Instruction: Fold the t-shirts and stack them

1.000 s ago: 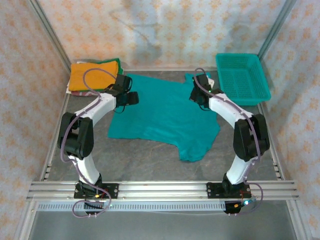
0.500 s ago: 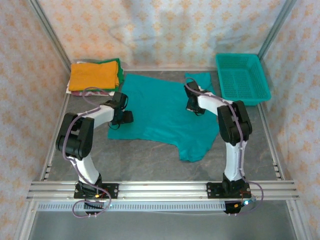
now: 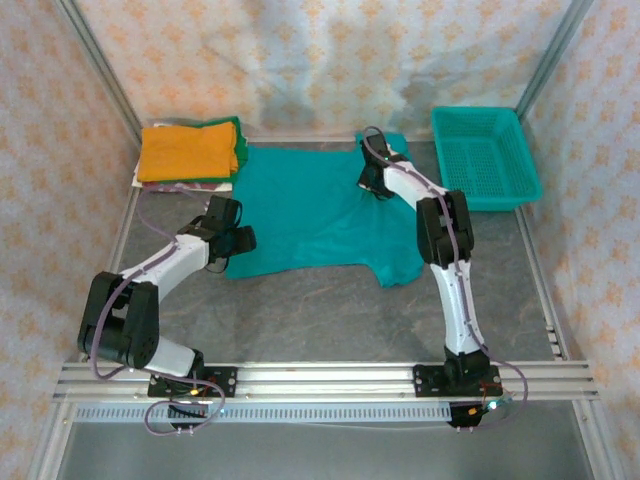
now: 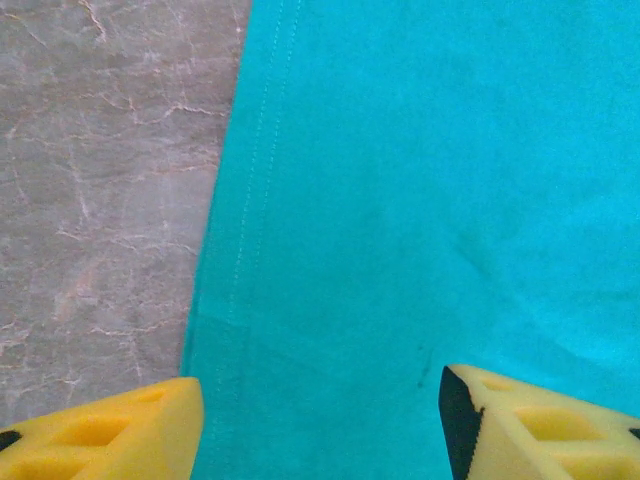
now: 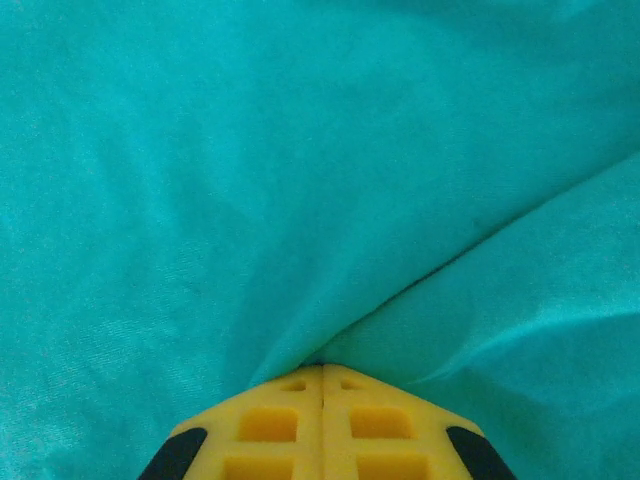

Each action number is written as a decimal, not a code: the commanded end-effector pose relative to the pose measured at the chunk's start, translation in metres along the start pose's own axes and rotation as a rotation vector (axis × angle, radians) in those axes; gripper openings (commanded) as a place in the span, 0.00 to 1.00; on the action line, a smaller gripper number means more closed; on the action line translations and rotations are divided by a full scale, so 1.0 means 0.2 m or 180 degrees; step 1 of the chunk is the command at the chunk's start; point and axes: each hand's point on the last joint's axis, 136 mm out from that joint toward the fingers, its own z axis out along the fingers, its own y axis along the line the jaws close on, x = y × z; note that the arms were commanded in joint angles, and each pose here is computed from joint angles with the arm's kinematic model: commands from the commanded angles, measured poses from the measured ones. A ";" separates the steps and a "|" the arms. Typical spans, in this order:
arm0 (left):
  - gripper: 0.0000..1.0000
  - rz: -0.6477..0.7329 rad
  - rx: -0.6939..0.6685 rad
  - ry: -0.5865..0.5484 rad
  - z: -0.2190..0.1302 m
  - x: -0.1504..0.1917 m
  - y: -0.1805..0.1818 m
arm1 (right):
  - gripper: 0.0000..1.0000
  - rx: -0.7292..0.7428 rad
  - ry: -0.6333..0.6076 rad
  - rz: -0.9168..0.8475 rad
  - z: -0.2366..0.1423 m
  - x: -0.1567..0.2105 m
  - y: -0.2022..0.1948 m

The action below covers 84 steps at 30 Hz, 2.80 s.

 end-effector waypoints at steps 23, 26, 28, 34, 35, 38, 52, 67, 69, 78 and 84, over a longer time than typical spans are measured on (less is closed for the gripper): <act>0.69 0.0997 0.0827 0.0007 -0.28 0.26 -0.38 | 0.43 -0.0548 0.0440 0.1240 -1.05 0.82 -1.07; 0.69 0.1008 0.0748 0.0008 -0.26 0.27 -0.35 | 0.39 -0.0820 0.0644 0.1406 -0.95 0.89 -1.02; 0.69 0.1041 0.0688 0.0047 -0.25 0.27 -0.34 | 0.39 -0.0873 0.0747 0.1429 -0.91 0.92 -1.01; 0.69 0.1052 0.0613 0.0101 -0.21 0.29 -0.32 | 0.36 -0.1014 0.0792 0.1456 -0.78 0.94 -0.98; 0.69 0.1043 0.0613 0.0108 -0.20 0.29 -0.32 | 0.35 -0.1054 0.0813 0.1455 -0.77 0.94 -0.96; 0.69 0.1001 0.0605 0.0131 -0.18 0.31 -0.32 | 0.27 -0.1106 0.0760 0.1461 -0.73 0.92 -0.95; 0.69 0.0939 0.0586 0.0128 -0.17 0.32 -0.31 | 0.15 -0.1264 0.0533 0.1489 -0.73 0.78 -0.88; 0.70 0.0946 0.0604 0.0151 -0.16 0.31 -0.33 | 0.20 -0.1142 0.0330 0.1440 -0.75 0.72 -0.91; 0.70 0.0949 0.0586 0.0163 -0.16 0.31 -0.32 | 0.19 -0.1099 0.0358 0.1433 -0.72 0.74 -0.93; 0.70 0.0933 0.0550 0.0051 -0.21 0.27 -0.31 | 0.03 -0.1117 0.0309 0.1473 -0.84 0.69 -0.91; 0.70 0.0946 0.0490 -0.0027 -0.22 0.24 -0.29 | 0.00 -0.1013 0.0256 0.1542 -1.03 0.65 -0.93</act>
